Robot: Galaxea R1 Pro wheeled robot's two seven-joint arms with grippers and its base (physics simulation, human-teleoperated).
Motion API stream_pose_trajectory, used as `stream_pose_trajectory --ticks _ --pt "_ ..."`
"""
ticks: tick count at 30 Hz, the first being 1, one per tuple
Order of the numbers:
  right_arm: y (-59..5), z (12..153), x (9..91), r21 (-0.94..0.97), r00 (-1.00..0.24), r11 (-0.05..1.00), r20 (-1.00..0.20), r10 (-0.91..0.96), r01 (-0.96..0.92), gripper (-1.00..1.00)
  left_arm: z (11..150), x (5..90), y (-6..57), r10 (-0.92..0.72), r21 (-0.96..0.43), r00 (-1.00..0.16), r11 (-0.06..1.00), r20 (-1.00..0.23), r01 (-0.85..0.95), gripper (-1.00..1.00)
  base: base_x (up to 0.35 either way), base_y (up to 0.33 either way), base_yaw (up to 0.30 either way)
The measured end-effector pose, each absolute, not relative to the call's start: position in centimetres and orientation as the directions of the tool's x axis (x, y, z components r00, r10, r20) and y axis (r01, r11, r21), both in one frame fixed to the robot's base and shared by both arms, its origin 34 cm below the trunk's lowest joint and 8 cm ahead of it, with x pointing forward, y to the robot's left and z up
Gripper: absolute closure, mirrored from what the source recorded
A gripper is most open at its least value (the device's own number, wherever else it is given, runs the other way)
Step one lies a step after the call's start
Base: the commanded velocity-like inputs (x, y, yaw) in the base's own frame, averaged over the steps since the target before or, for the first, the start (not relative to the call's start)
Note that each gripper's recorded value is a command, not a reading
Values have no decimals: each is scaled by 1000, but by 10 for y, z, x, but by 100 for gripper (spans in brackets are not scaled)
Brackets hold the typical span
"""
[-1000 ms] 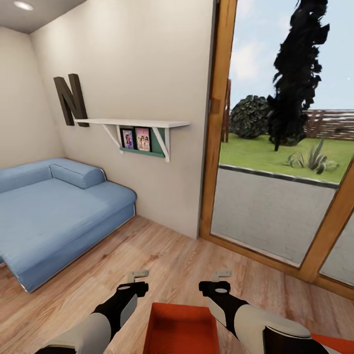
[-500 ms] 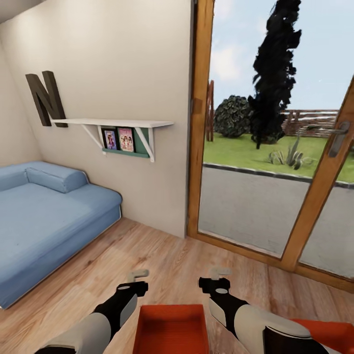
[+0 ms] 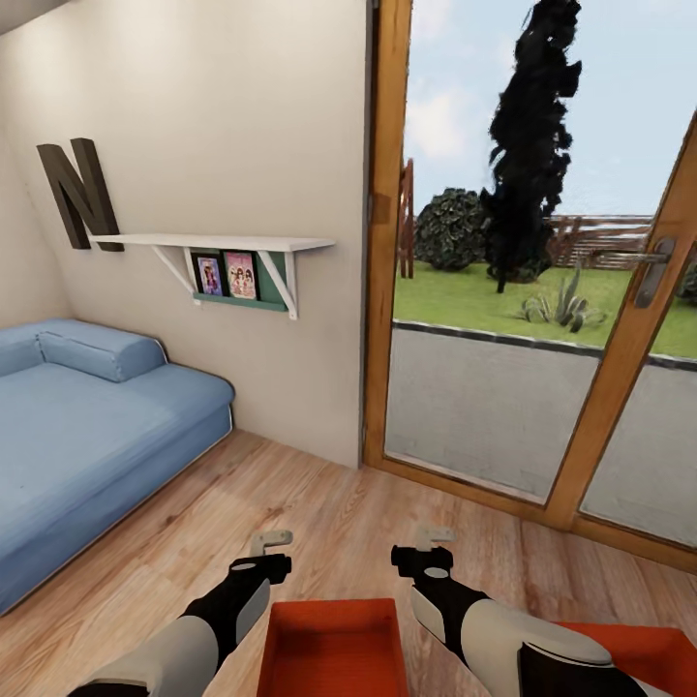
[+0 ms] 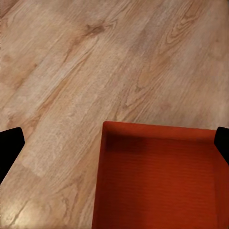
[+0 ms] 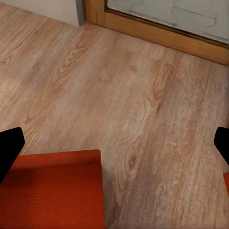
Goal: Move the two storage containers from the living room to the garage. In the garage, place one container on the floor and stack the other container on top of it (either order is fine).
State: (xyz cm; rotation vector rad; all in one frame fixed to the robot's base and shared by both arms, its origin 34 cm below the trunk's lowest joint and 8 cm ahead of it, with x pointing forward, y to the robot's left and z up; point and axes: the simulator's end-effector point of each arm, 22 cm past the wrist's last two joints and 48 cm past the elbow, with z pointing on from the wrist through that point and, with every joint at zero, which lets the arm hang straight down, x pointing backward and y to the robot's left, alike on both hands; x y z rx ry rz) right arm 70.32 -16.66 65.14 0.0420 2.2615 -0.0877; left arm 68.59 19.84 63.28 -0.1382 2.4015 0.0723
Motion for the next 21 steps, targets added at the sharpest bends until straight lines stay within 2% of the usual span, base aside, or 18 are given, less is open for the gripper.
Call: stream_pose_trajectory --ticks 8,21 --pt "-167 646 701 -51 -650 997 -760 1 62 -100 629 684 198 -80 13 -742 993 -665 -119 -100 0 0 3" --pt "-167 634 697 -52 -665 997 -747 1 60 -100 616 679 198 -80 17 -759 993 -646 -119 -100 0 0 68"
